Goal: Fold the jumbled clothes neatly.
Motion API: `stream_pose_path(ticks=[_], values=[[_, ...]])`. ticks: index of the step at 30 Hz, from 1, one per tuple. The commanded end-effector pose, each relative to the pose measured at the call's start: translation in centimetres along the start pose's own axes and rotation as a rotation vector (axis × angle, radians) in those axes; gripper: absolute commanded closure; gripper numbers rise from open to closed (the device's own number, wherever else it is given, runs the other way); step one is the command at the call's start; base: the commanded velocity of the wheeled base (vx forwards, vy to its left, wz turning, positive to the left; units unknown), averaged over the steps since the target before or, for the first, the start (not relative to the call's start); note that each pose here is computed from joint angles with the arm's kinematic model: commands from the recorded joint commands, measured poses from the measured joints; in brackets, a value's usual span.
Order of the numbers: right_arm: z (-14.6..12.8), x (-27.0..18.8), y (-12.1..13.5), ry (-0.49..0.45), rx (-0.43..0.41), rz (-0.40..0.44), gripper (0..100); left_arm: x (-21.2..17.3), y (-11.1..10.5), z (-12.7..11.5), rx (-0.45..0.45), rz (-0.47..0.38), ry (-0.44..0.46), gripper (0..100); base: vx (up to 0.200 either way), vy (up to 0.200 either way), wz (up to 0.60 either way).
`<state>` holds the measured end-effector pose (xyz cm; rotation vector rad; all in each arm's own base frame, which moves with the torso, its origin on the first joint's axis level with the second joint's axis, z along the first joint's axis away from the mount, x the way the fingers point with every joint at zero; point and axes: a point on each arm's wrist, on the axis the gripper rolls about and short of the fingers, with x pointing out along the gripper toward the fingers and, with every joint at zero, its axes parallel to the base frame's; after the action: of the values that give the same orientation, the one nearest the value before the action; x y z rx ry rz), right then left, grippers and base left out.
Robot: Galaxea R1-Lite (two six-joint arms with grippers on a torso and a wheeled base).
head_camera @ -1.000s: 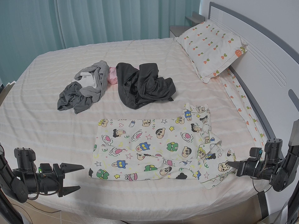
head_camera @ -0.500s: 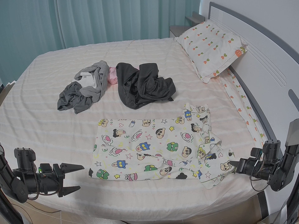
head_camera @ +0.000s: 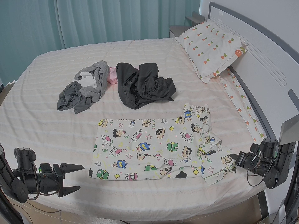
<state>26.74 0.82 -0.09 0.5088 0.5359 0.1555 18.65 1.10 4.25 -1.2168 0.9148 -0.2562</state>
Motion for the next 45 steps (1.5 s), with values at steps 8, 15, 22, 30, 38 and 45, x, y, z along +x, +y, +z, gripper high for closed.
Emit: stream_pose_path(ticks=[8, 15, 22, 30, 38, 45], values=[[1.2, -0.8, 0.0, -0.072, 0.019, 0.004, 100, 0.0, 0.0, 0.0, -0.001, 0.001, -0.001, 0, 0.0, 0.0, 0.0], [1.3, -1.6, 0.2, -0.075, 0.046, 0.003, 100, 0.0, 0.0, 0.0, 0.0, 0.0, 0.002, 0, 0.0, 0.0, 0.0], [0.5, -1.0, 0.1, -0.038, 0.048, 0.005, 100, 0.0, 0.0, 0.0, 0.0, 0.0, 0.002, 0, 0.0, 0.0, 0.0], [0.4, -0.9, 0.2, -0.035, 0.048, 0.005, 0, 0.0, 0.0, 0.0, 0.001, -0.001, 0.001, 0, 0.0, 0.0, 0.0], [2.9, -3.2, 0.6, -0.155, 0.04, 0.007, 0, 0.0, 0.0, 0.0, 0.0, 0.001, 0.0, 0, 0.0, 0.0, 0.0], [2.7, -6.9, 6.2, -0.223, -0.047, 0.137, 0, 0.0, 0.0, 0.0, 0.0, 0.001, 0.0, 0, 0.0, 0.0, 0.0]])
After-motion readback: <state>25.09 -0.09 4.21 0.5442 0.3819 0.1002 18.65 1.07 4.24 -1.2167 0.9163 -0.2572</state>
